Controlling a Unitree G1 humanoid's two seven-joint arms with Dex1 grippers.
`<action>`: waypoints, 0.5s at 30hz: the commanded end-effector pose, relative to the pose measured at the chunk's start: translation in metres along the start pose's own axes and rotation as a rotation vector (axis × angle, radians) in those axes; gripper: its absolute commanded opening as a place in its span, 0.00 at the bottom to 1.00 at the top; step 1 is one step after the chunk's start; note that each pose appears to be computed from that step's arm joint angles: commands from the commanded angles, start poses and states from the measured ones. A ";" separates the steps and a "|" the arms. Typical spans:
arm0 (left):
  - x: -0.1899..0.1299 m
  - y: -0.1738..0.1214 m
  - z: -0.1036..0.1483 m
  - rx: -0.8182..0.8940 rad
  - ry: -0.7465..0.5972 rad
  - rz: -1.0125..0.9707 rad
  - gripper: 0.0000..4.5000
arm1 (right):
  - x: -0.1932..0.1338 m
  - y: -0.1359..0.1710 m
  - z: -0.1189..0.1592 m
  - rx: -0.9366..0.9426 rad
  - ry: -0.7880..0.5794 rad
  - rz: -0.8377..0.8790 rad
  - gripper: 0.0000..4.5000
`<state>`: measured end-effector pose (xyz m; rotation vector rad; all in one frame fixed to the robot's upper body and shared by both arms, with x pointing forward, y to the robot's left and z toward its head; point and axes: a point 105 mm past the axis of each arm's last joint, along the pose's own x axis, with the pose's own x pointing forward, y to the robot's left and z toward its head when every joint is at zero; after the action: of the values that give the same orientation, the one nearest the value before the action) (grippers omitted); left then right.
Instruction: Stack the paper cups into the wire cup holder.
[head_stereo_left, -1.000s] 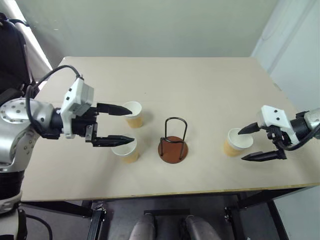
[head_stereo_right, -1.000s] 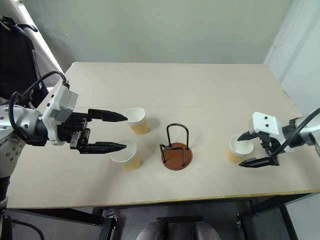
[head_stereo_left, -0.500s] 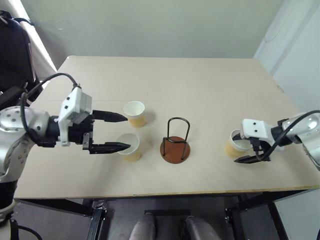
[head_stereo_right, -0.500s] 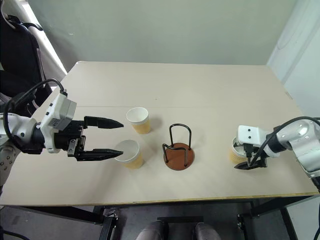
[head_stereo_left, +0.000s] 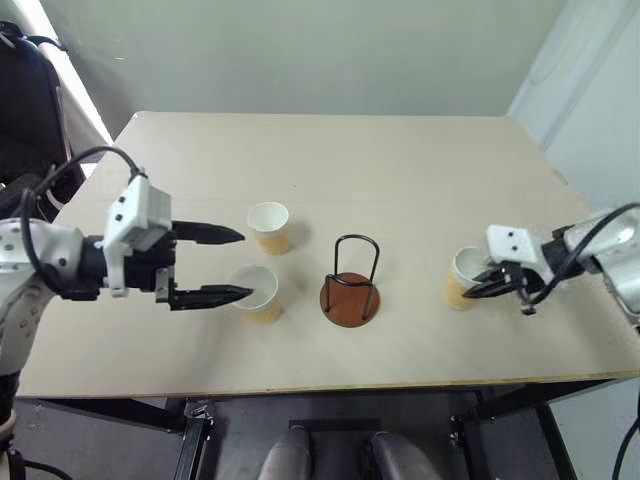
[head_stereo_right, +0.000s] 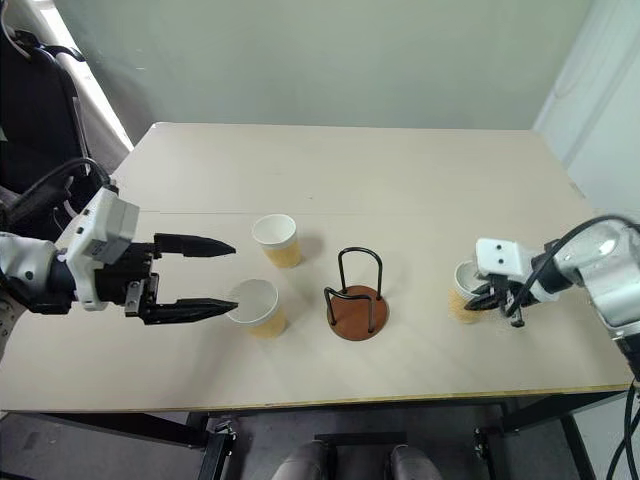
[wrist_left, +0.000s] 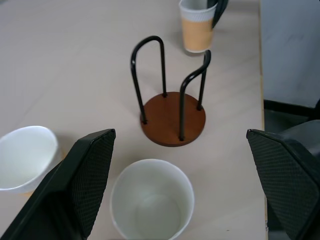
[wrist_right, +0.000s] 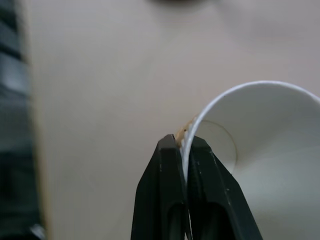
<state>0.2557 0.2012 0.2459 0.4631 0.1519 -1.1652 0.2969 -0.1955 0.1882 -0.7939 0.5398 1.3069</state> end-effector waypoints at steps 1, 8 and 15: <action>-0.010 0.003 0.008 0.042 0.004 0.048 1.00 | -0.041 -0.008 0.058 -0.105 -0.195 -0.055 0.00; -0.010 0.002 0.000 0.023 0.025 0.073 1.00 | -0.063 -0.007 0.161 -0.288 -0.549 -0.057 0.00; -0.009 -0.001 -0.003 0.018 0.035 0.082 1.00 | -0.006 0.012 0.171 -0.354 -0.493 0.034 0.00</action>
<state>0.2556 0.2107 0.2355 0.4603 0.1904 -1.0941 0.2694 -0.0690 0.2993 -0.6560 -0.0592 1.6207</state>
